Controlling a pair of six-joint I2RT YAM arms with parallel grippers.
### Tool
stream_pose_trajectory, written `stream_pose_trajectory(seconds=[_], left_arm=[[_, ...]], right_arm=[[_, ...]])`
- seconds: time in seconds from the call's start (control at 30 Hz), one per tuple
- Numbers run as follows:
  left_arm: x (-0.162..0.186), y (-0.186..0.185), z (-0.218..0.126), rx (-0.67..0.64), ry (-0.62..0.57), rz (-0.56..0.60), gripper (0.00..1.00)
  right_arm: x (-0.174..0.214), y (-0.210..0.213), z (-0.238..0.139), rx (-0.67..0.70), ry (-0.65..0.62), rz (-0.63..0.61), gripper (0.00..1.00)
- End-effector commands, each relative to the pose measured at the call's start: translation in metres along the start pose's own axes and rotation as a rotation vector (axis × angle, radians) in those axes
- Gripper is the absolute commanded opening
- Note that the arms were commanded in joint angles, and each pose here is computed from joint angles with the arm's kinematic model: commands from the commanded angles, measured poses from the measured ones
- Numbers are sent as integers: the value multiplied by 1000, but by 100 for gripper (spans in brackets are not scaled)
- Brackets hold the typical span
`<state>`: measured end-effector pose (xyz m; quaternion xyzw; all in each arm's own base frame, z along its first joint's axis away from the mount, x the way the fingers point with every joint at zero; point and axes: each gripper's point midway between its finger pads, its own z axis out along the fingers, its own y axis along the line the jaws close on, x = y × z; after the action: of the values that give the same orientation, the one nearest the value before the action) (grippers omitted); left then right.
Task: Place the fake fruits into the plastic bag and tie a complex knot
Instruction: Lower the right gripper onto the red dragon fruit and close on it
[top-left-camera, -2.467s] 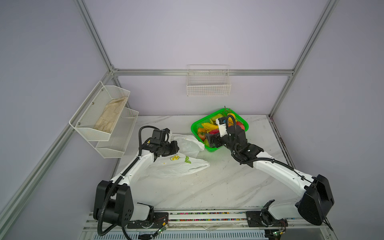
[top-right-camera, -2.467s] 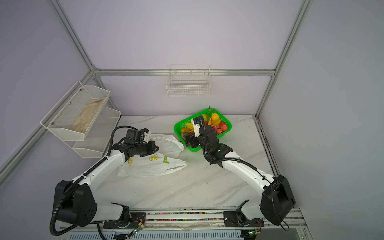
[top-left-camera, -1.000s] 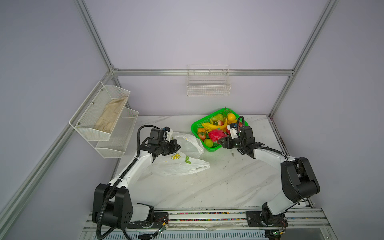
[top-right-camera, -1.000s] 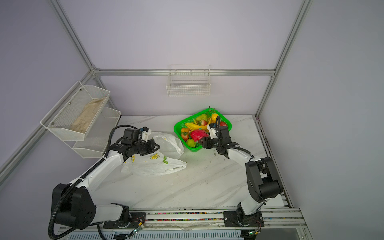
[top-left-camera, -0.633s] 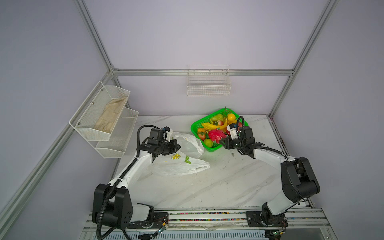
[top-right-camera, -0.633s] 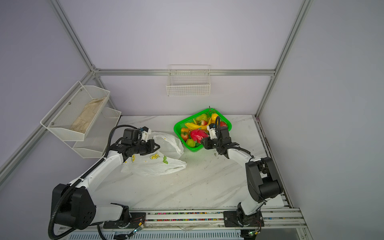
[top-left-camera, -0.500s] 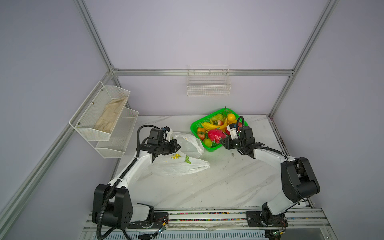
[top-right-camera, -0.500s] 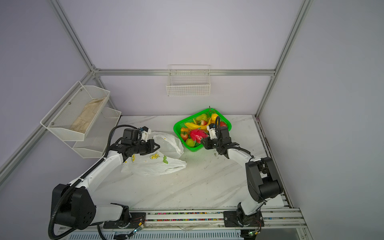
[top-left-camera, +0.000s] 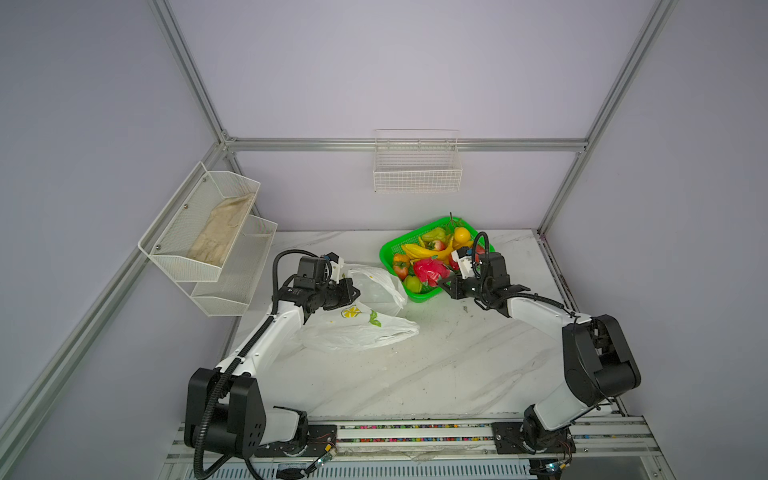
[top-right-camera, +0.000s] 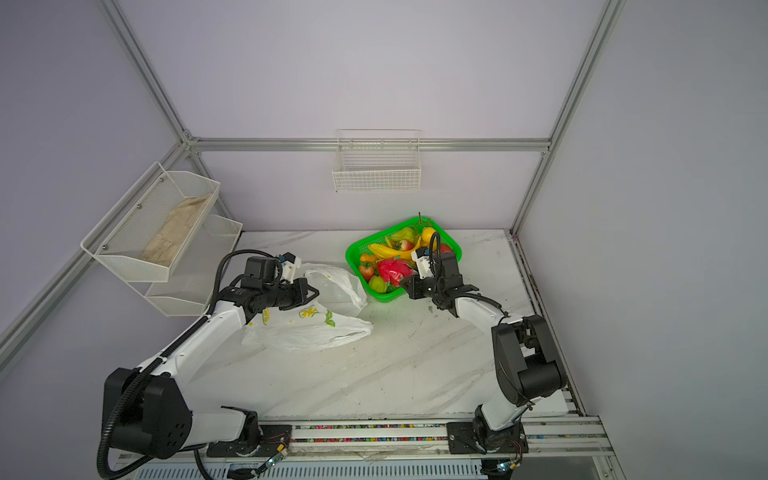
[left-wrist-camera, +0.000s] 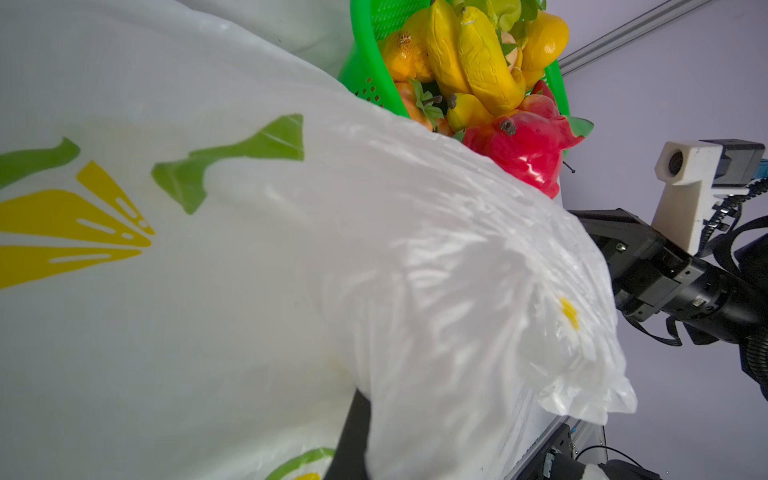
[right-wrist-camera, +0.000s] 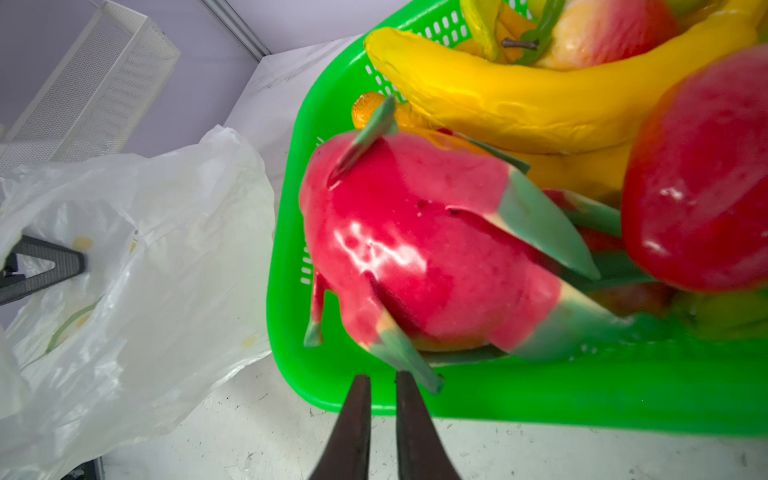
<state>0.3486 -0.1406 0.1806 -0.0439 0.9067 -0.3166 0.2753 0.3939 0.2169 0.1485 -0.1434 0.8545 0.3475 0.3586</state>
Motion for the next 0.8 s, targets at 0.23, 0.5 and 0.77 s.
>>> stream_pose_trajectory(seconds=[0.23, 0.5, 0.77], left_arm=[[-17, -17, -14, 52, -66, 57, 0], [-17, -17, -14, 54, -66, 53, 0], [-19, -17, -15, 59, -70, 51, 0]], right_arm=[[-21, -3, -15, 164, -55, -139, 42], [-41, 37, -11, 368, -121, -464, 83], [-31, 43, 12, 549, 14, -720, 97]])
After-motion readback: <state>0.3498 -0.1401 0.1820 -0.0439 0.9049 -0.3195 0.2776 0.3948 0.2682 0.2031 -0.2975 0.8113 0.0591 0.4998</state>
